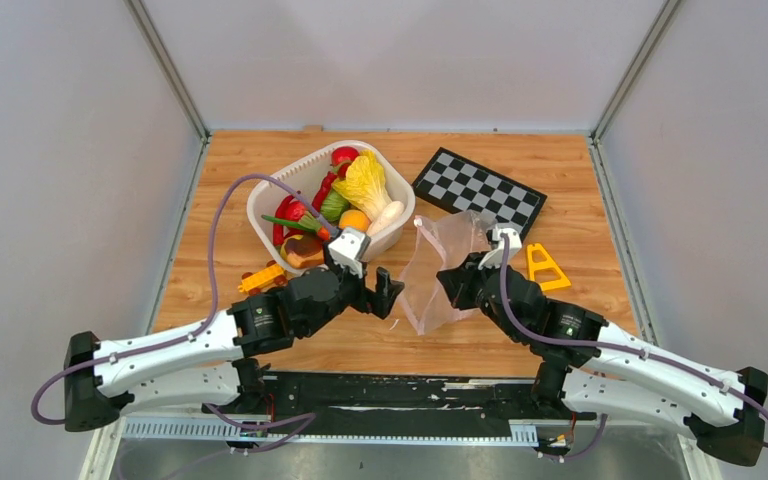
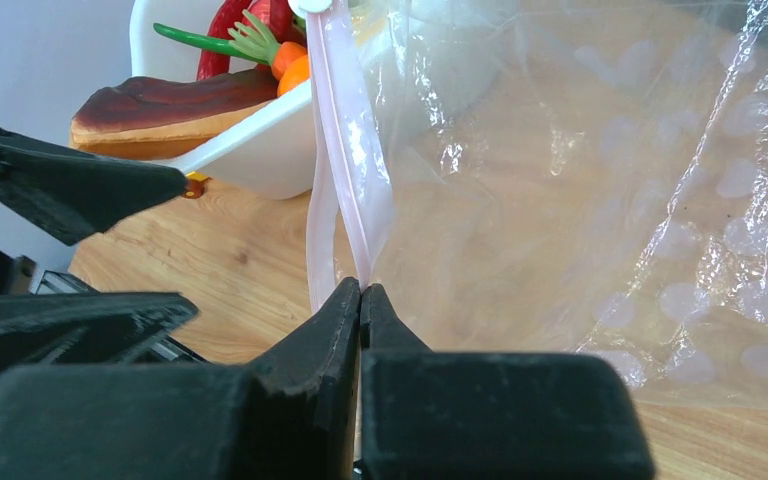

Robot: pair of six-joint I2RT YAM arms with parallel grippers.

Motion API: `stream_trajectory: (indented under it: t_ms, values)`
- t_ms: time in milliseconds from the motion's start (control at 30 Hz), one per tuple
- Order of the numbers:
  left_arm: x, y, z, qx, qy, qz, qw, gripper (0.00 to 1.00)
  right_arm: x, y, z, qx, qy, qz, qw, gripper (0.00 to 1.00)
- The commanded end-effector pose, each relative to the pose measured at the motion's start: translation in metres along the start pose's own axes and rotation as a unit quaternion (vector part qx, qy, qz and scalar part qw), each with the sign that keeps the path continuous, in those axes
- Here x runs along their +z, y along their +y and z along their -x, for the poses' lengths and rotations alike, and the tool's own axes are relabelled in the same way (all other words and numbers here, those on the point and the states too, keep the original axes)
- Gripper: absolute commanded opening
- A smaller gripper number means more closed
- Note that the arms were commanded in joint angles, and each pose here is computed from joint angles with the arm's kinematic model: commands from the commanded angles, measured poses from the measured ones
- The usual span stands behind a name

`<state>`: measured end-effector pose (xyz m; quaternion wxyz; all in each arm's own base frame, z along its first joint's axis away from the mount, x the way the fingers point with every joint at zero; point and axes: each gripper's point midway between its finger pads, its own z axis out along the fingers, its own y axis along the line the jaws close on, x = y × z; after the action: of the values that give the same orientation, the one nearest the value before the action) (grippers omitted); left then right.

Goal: Place the food in the zip-top bag and seal the zipper
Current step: Open the zipper of the food storage bag at the center of the board.

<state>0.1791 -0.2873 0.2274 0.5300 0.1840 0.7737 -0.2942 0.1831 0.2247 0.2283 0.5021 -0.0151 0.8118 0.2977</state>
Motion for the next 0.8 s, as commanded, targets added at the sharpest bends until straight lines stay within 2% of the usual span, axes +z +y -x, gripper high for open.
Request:
stream_trajectory:
  t_ms: [0, 100, 233, 400, 533, 767]
  values:
    - [-0.026, 0.031, 0.029, -0.010, -0.041, 0.067, 0.997, 1.00, 0.002, 0.007, 0.011, 0.006, -0.022, 0.011, 1.000, 0.00]
    - [-0.043, 0.057, 0.040, -0.012, -0.052, 0.133, 0.990, 1.00, 0.001, 0.006, 0.012, 0.007, -0.025, 0.013, 1.000, 0.00]
    - [-0.067, 0.095, 0.051, -0.043, -0.081, 0.226, 0.970, 1.00, -0.001, 0.005, 0.014, 0.009, -0.029, 0.015, 0.999, 0.00]
    - [-0.088, 0.122, 0.054, -0.095, -0.118, 0.270, 0.951, 1.00, -0.003, 0.002, 0.015, 0.008, -0.030, 0.014, 0.999, 0.00]
    - [-0.093, 0.141, 0.049, -0.108, -0.107, 0.307, 0.939, 1.00, -0.004, 0.004, 0.015, 0.010, -0.031, 0.017, 0.999, 0.00]
    - [-0.086, 0.156, 0.033, -0.135, -0.086, 0.322, 0.933, 1.00, -0.003, 0.006, 0.013, 0.007, -0.024, 0.020, 0.999, 0.00]
